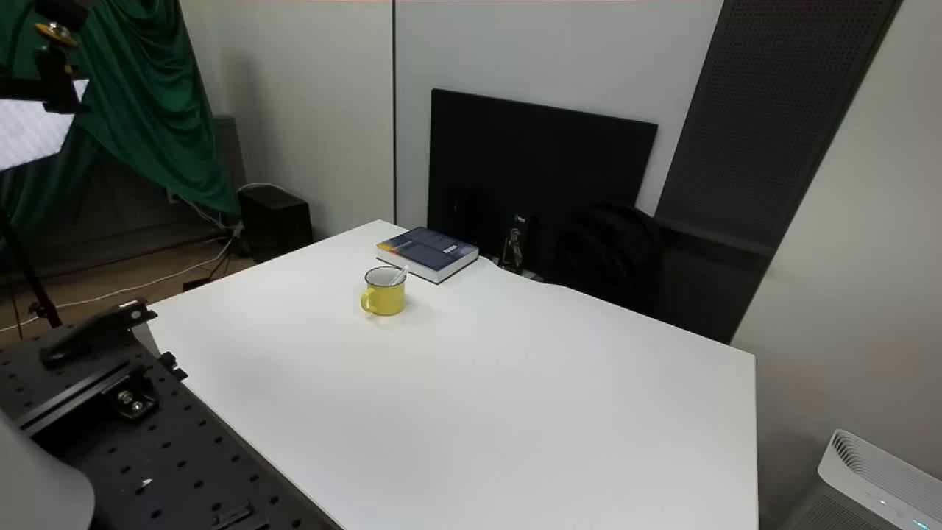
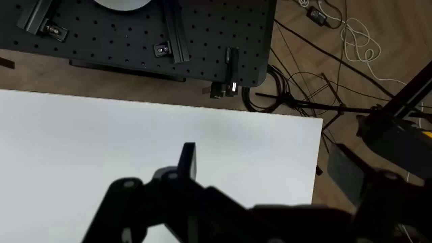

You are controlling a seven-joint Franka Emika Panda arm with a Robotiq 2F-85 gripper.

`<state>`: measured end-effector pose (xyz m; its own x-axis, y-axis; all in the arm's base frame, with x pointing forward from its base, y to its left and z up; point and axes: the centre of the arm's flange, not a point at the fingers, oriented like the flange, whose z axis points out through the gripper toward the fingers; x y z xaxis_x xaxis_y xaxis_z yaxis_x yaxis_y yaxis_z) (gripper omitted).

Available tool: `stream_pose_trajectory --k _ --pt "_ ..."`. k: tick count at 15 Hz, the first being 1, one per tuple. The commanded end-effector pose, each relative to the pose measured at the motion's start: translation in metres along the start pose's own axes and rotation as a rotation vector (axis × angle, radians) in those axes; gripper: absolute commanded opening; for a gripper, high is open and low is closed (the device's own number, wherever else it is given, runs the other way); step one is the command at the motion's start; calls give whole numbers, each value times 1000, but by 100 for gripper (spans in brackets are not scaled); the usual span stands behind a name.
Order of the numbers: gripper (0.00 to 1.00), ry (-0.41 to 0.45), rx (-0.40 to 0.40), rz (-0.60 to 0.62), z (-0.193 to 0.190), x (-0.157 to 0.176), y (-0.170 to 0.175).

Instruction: Put the marker in the cup on the table

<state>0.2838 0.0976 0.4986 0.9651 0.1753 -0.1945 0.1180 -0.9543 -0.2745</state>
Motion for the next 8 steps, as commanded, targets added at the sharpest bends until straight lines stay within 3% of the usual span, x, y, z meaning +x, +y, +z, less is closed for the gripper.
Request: stream_pose_trajectory --k 1,6,8 --pt "100 0 0 0 0 0 0" --pt "100 0 0 0 0 0 0" --pt "100 -56 22 -15 12 14 16"
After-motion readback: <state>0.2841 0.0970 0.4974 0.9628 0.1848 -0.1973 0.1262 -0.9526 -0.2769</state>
